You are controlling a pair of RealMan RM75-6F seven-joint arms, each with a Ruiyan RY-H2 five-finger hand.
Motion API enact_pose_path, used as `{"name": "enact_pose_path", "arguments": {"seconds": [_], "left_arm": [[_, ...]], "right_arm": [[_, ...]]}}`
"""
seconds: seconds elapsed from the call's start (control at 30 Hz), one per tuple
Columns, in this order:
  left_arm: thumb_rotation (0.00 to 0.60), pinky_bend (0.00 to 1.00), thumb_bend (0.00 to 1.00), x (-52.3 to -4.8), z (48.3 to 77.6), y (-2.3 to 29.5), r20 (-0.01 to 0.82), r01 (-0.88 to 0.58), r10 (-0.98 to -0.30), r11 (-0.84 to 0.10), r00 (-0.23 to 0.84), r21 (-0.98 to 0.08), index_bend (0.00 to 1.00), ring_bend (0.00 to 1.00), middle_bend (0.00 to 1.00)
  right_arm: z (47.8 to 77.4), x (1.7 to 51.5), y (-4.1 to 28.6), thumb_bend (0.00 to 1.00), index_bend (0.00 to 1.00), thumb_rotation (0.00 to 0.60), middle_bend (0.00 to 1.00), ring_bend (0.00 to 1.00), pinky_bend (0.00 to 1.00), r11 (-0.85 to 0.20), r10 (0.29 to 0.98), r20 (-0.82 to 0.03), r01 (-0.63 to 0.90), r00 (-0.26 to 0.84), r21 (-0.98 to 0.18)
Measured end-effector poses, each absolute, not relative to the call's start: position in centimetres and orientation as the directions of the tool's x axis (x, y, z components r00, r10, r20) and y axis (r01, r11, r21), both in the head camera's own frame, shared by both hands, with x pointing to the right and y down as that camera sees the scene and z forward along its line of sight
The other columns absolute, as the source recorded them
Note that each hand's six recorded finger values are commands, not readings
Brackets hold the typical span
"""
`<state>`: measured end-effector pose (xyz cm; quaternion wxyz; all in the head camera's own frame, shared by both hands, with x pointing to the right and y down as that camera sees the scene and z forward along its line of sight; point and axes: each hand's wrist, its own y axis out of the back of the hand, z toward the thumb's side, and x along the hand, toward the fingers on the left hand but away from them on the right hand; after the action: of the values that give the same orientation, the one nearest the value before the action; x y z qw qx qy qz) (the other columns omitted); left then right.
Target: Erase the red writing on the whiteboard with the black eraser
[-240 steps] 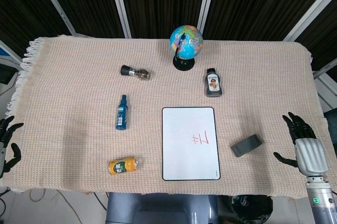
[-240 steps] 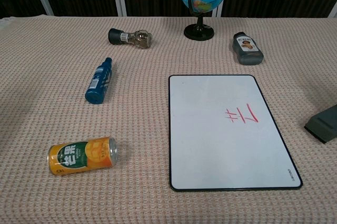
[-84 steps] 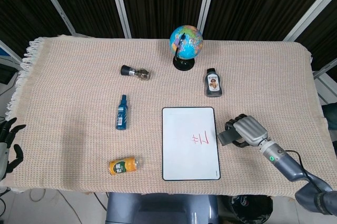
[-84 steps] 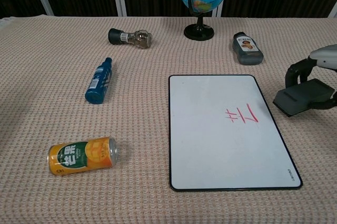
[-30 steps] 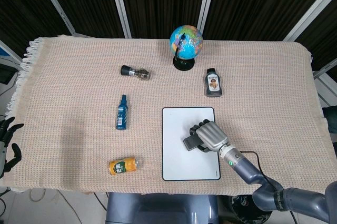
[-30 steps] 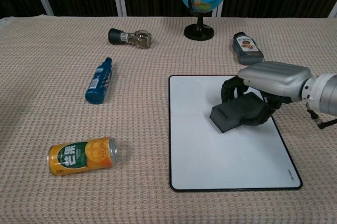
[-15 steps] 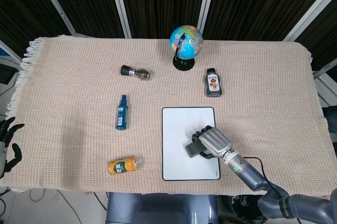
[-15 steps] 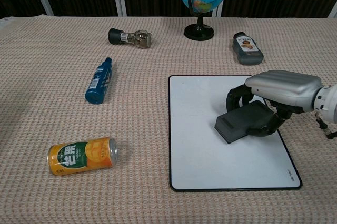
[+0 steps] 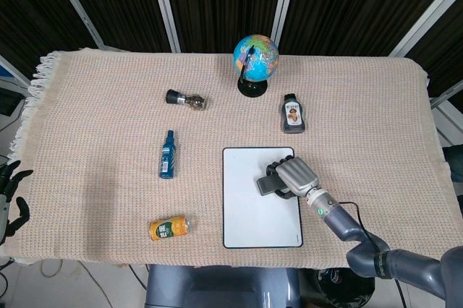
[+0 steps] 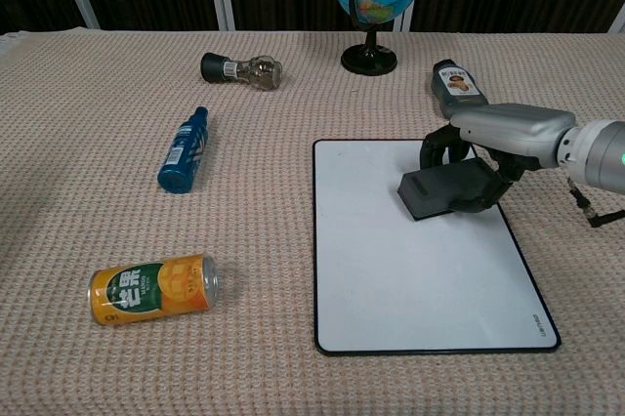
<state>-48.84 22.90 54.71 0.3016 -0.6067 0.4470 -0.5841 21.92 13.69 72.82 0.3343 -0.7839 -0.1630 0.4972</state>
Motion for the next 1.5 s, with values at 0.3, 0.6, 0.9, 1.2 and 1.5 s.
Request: {"name": "enact_pose_path", "arguments": {"seconds": [0.3,0.6,0.9,1.2,1.5], "left_arm": [[0.600,0.04,0.74,-48.9,54.7,22.9,0.439,-0.190,-0.895,-0.418,-0.083,-0.888,0.19,0.00,0.04],[0.600,0.04,0.74,-48.8,54.7,22.9,0.439,-0.191,-0.895,-0.419,-0.080,-0.888,0.19,0.00,0.04],[0.600,0.04,0.74,-48.8,54.6,22.9,0.437,-0.190,-0.896,-0.417,-0.078,-0.889,0.19,0.00,0.04],[0.600,0.04,0.74,-48.8,54.6,22.9,0.436,-0.191,-0.896,-0.416,-0.079,-0.889,0.19,0.00,0.04],[0.600,0.04,0.74,-48.6,54.7,23.0,0.436,-0.186,-0.897,-0.417,-0.077,-0.890,0.19,0.00,0.04]], "right_arm": [[73.1,22.3,12.0,0.40,0.48,0.600,0.47,0.43,0.32,-0.723,0.603,-0.668,-0.055,0.436,-0.689],[72.3,22.0,13.8,0.40,0.48,0.600,0.47,0.43,0.32,-0.739,0.581,-0.667,-0.041,0.466,-0.672],[70.5,23.2,17.0,0.40,0.48,0.600,0.47,0.43,0.32,-0.749,0.551,-0.673,-0.063,0.494,-0.660],[68.5,27.3,15.7,0.40,0.48,0.600,0.47,0.43,0.33,-0.721,0.597,-0.674,-0.076,0.434,-0.688],[68.4,33.0,14.1,0.40,0.48,0.600,0.46,0.42,0.33,-0.721,0.646,-0.696,-0.049,0.314,-0.691]]}}
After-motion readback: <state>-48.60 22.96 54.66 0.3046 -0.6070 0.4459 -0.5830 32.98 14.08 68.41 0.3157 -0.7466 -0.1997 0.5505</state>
